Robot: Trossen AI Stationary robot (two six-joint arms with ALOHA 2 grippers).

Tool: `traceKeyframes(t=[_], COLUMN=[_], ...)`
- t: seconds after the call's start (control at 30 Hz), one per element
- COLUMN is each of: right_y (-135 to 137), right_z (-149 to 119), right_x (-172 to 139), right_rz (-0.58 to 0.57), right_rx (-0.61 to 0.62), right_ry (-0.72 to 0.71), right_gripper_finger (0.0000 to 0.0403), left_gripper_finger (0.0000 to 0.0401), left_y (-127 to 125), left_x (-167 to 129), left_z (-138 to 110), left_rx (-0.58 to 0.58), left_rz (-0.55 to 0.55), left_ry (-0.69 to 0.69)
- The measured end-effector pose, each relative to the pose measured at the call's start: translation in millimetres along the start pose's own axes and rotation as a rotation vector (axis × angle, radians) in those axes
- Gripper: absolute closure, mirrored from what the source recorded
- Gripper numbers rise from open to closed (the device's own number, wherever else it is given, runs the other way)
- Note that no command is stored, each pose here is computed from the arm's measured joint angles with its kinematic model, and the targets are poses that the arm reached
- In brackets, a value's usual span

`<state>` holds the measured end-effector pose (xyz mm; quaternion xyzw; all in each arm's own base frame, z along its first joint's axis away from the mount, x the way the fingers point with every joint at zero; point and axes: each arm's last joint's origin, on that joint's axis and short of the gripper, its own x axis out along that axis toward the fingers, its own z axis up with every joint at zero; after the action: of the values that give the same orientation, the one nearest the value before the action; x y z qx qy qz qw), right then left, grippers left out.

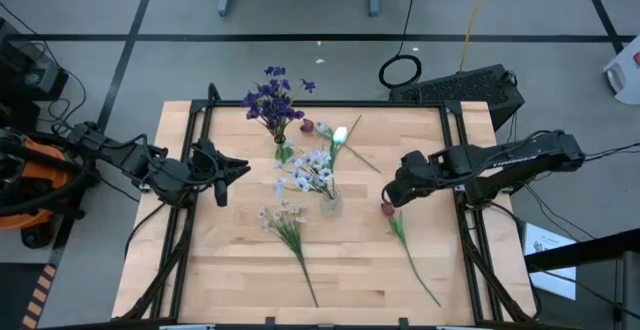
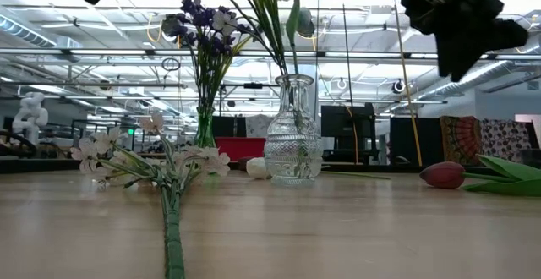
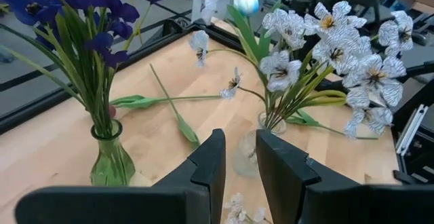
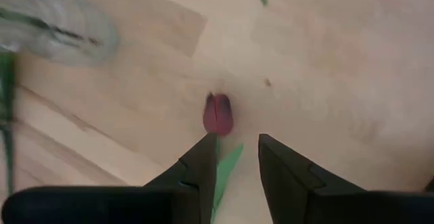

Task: Sort flowers into vase by color
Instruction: Put the bottom red flower into the green vase

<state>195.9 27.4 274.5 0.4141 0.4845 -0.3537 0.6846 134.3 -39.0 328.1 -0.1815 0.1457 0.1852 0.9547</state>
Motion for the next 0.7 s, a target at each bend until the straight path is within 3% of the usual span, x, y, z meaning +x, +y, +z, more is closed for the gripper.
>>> traceKeyframes(t=[0.23, 0.4, 0.7], right_y=[16.5, 32.9, 54.2], right_z=[-19.4, -39.2, -80.9], right_x=[21.5, 45.5, 90.2], right_rz=[-0.091, -0.139, -0.211], right_rx=[-0.008, -0.098, -0.219], right_ry=[0.044, 0.154, 0.302], right_gripper_finger=[0.0258, 0.0233, 0.0227], left_gripper_finger=[0.0312, 0.0312, 0.0312], left_y=[0.2, 0.3, 0.3], left_x=[0.3, 0.3, 0.4], left_z=[-0.5, -0.6, -0.6], left_rx=[0.008, 0.013, 0.013], left_rz=[0.007, 0.008, 0.008], left_ry=[0.002, 0.003, 0.003])
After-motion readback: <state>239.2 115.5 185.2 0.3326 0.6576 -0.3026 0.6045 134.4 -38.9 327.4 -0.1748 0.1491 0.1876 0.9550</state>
